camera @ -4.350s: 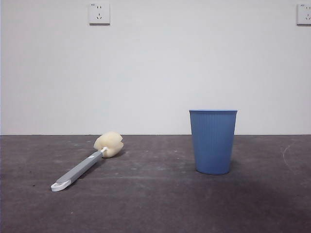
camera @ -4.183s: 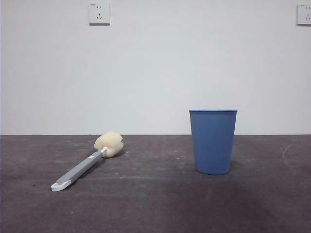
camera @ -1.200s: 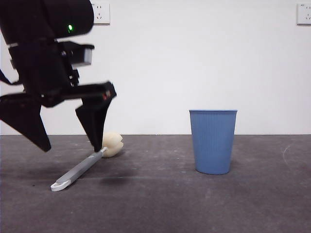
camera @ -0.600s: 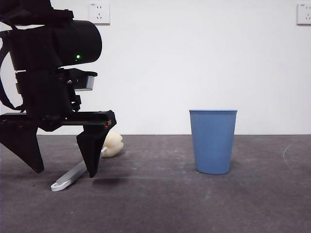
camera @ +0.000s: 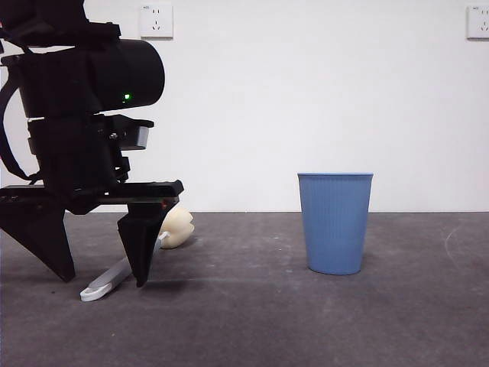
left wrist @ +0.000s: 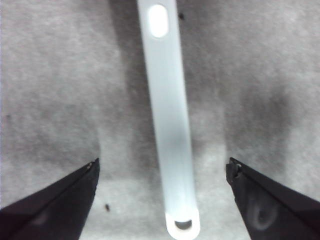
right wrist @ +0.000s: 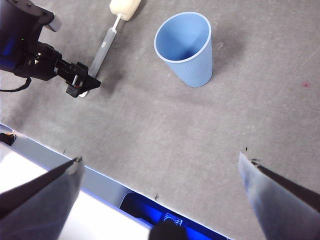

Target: Pick up the cup brush,pick up the cup,insert the brush into the cup,clean the cup,put the cup brush back,put the cup back to the fixed position on the table

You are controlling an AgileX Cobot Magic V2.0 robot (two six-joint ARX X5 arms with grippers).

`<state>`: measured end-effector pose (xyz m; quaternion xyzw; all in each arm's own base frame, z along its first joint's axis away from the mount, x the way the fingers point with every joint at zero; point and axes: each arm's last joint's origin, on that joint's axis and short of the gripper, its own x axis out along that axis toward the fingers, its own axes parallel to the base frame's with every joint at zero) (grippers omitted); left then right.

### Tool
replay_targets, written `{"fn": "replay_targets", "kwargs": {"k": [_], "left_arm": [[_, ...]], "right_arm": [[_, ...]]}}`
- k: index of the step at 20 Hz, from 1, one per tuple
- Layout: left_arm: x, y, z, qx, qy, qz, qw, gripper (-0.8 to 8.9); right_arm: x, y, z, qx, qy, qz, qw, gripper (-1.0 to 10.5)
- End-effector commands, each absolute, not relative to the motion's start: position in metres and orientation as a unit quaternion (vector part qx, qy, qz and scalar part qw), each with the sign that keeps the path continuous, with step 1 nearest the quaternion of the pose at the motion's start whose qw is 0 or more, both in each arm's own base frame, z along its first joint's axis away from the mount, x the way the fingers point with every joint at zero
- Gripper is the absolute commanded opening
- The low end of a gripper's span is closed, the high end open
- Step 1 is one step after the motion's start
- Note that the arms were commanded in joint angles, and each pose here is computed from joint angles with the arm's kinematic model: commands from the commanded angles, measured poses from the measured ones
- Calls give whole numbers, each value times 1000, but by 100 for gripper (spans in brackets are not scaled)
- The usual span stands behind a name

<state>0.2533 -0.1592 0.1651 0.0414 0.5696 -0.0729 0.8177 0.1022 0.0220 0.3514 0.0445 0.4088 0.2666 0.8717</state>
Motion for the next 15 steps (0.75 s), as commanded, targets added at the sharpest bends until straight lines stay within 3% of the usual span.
{"fn": "replay_targets", "kwargs": {"k": [1,10,15], "left_arm": [[252,-163,162,40,572,-73,816,264],[251,-164,162,19,584,-84,807,-12],[251,-162,166,24,580,-90,810,-8]], "right_arm": [[103,22,352,47,406,267,873,599],[102,22,352,47,406,267,873,598],[103,22,352,46,404,268,874,599]]}}
